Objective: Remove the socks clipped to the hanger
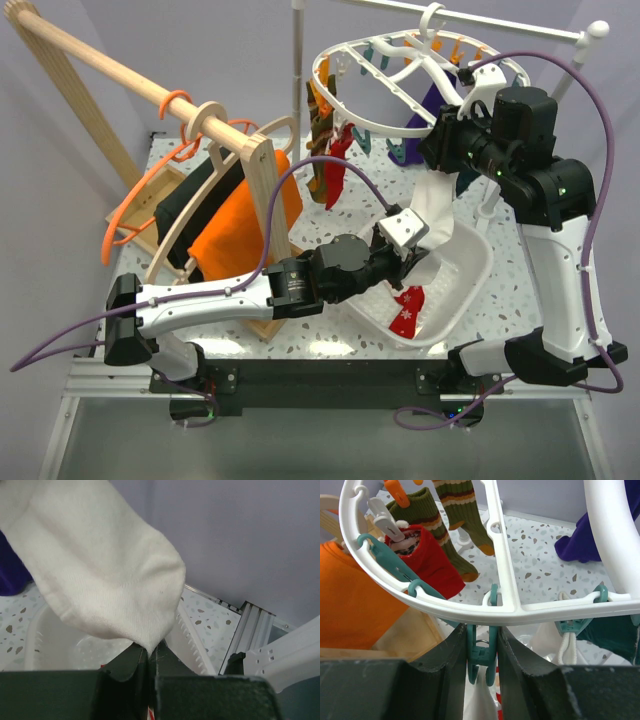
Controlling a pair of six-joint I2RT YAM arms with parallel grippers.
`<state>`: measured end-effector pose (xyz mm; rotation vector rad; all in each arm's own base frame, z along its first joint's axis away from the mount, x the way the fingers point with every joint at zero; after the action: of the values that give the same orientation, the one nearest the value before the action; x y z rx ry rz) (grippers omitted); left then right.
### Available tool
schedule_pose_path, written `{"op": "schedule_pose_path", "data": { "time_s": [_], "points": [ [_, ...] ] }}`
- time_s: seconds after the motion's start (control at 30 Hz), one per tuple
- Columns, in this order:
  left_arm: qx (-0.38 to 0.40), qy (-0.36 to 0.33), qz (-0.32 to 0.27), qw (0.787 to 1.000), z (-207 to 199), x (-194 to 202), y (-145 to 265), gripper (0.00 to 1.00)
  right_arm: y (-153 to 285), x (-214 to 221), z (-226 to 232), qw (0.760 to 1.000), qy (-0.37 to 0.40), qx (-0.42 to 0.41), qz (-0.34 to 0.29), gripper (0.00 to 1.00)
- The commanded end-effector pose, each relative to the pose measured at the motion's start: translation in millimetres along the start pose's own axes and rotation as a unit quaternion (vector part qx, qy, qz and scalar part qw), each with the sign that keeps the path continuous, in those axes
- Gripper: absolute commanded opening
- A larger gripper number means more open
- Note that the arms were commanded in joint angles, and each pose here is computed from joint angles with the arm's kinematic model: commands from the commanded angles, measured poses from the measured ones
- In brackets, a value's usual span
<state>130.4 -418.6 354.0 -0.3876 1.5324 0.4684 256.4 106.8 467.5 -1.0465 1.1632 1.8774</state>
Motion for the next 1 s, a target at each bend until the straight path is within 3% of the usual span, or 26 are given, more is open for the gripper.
{"op": "schedule_pose_path", "data": {
  "time_s": [0.0,0.1,0.3,0.47,0.7,0.83,0.97],
  "points": [
    [0.028,0.013,-0.022,0.999,-6,-22,11,0.0,3,-11,4,1.0,0.003,-0.007,-0.031,0.1],
    [0.031,0.012,-0.018,0.999,-6,-20,13,0.0,3,-11,3,1.0,0.002,-0.005,-0.03,0.0],
    [0.028,0.009,-0.008,1.0,-5,-14,13,0.01,5,-10,4,1.0,0.001,-0.01,-0.03,0.0],
    [0.028,0.009,0.001,1.0,-7,-7,9,0.12,8,-5,6,1.0,-0.002,-0.019,-0.024,0.0],
    [0.029,0.006,0.005,1.0,-7,-4,8,0.18,14,-4,8,0.999,-0.005,-0.027,-0.029,0.0],
    [0.041,0.001,0.004,0.999,-9,-5,11,0.57,13,-3,9,0.999,-0.008,-0.031,-0.023,0.0],
    [0.043,0.004,-0.012,0.999,-8,-6,14,0.75,13,0,10,0.999,-0.01,-0.036,-0.016,0.02]
  ]
}}
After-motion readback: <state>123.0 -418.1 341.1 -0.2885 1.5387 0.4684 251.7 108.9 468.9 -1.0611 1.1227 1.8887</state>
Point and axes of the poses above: each gripper's point midway between its finger pads, its own y axis back along the fingers, its own z axis along the line the jaws close on, x = y × z, the point moved 6 cm from there along y, back along the fingers, and after that the axes turned 7 degrees about -y, right-handed, at the moved point
